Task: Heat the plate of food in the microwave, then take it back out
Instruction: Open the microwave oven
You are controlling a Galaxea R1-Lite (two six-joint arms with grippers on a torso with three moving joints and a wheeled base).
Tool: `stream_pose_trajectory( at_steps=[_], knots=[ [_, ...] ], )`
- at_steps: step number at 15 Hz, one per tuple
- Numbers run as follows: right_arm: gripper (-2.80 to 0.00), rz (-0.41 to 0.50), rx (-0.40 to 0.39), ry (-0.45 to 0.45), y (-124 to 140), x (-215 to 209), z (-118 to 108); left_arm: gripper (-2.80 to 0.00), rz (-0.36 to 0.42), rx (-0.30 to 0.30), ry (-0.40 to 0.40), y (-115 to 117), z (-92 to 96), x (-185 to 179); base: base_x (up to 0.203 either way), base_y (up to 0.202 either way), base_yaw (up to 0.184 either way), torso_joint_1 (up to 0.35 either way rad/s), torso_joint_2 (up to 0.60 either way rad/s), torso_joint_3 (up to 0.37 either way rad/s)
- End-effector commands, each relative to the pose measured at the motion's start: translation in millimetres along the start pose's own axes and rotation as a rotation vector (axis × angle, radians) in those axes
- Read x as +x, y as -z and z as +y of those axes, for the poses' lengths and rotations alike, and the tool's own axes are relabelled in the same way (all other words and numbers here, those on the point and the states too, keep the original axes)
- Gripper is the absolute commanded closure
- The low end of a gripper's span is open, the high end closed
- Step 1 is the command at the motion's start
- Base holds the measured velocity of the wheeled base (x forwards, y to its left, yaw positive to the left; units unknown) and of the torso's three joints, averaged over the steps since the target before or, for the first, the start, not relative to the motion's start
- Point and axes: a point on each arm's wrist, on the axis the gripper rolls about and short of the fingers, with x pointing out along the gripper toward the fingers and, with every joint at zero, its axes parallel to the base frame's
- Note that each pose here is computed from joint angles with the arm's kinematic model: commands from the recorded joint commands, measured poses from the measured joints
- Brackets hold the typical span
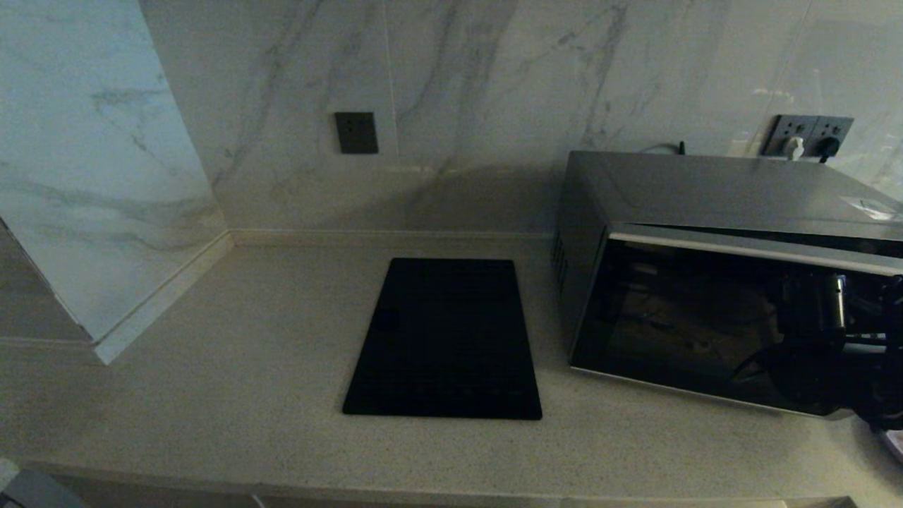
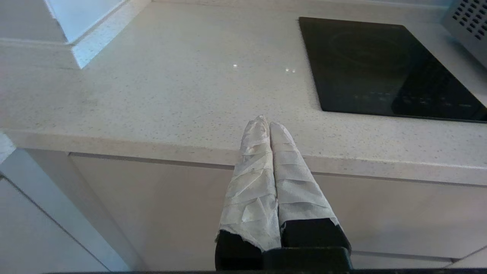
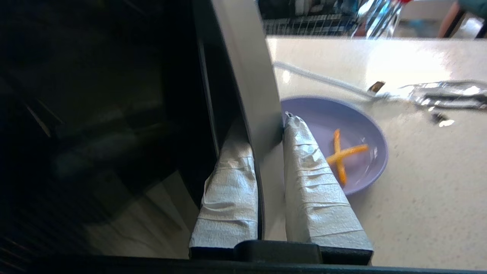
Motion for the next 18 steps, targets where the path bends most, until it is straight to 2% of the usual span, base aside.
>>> stream_pose_trajectory(
  at_steps=[1,5,8,11,15,18],
  knots=[
    [0.0,0.032,-0.043,-0.045,15,-8,2,0.0,0.0,-0.001,-0.001,0,0.0,0,0.0,0.0,0.0,0.0,0.0,0.0],
    [0.0,0.071,-0.038,-0.137,16,-28,10,0.0,0.001,-0.001,-0.001,0,0.0,0,0.0,0.0,0.0,0.0,0.0,0.0],
    [0.0,0.084,-0.003,-0.214,4,-49,14,0.0,-0.001,-0.001,-0.001,0,0.0,0,0.0,0.0,0.0,0.0,0.0,0.0],
    [0.0,0.081,0.008,-0.238,-11,-56,10,0.0,0.001,-0.001,-0.001,0,0.0,0,0.0,0.0,0.0,0.0,0.0,0.0],
    [0.0,0.066,0.055,-0.254,-49,-58,-5,0.0,0.001,-0.001,-0.001,0,0.0,0,0.0,0.0,0.0,0.0,0.0,0.0],
    [0.0,0.051,0.103,-0.296,-98,-61,-31,0.0,0.001,-0.001,-0.001,0,0.0,0,0.0,0.0,0.0,0.0,0.0,0.0]
  ],
)
